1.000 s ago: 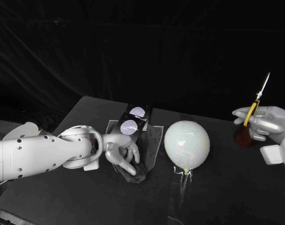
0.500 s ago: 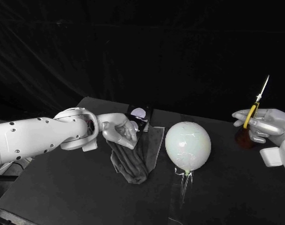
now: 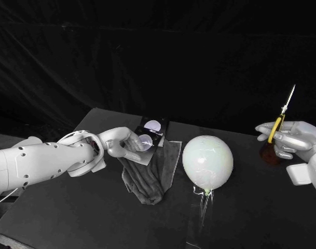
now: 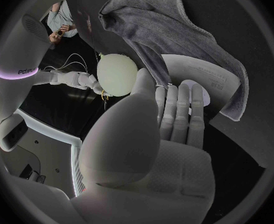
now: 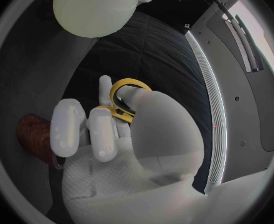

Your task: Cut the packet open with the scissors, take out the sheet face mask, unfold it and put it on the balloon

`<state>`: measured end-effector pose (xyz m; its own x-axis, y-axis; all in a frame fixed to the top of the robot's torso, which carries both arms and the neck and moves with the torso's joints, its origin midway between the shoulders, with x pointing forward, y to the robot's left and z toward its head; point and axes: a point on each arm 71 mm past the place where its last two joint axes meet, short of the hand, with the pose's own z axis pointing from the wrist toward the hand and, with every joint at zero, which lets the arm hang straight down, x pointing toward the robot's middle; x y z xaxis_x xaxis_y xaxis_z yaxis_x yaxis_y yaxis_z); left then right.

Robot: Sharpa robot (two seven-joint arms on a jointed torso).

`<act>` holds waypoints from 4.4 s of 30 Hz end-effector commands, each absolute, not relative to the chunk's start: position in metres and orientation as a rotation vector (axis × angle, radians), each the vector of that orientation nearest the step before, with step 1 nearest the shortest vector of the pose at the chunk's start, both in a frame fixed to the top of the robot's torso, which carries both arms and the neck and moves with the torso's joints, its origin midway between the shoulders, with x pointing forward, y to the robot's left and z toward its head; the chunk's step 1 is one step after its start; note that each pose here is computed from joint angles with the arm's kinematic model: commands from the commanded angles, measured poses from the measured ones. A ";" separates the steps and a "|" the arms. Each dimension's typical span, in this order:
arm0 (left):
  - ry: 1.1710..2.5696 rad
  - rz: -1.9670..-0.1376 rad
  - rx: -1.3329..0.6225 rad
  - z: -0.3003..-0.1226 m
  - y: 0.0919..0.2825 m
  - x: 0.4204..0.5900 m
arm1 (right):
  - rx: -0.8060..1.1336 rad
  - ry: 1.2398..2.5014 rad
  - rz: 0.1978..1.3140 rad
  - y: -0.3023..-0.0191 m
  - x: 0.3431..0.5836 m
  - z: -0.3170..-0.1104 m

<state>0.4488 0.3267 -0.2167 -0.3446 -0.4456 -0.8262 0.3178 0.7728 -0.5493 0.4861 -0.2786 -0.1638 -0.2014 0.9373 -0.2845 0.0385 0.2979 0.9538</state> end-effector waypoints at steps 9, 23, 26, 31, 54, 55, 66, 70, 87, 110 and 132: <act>1.589 -0.729 -0.015 -0.227 0.327 0.444 | 0.896 1.533 1.093 -0.278 0.485 -0.162; 1.618 -0.630 0.081 -0.241 0.319 0.446 | 0.895 1.538 1.093 -0.277 0.485 -0.164; 1.609 -0.625 0.099 -0.242 0.315 0.447 | 0.894 1.538 1.092 -0.277 0.485 -0.164; 1.621 -0.600 0.131 -0.245 0.310 0.449 | 0.894 1.540 1.092 -0.277 0.484 -0.164; 1.687 -0.493 0.151 -0.256 0.302 0.464 | 0.894 1.545 1.096 -0.277 0.484 -0.165; 1.697 -0.489 0.152 -0.257 0.302 0.464 | 0.894 1.545 1.095 -0.277 0.484 -0.165; 1.775 -0.468 0.155 -0.263 0.300 0.466 | 0.895 1.545 1.095 -0.278 0.483 -0.165; 1.797 -0.460 0.153 -0.264 0.299 0.465 | 0.896 1.544 1.095 -0.278 0.483 -0.165; 1.877 -0.400 0.120 -0.269 0.300 0.466 | 0.895 1.544 1.097 -0.278 0.482 -0.165; 1.908 -0.390 0.113 -0.271 0.299 0.464 | 0.899 1.548 1.108 -0.277 0.479 -0.165; 1.902 -0.423 0.118 -0.266 0.297 0.460 | 0.899 1.547 1.105 -0.278 0.479 -0.165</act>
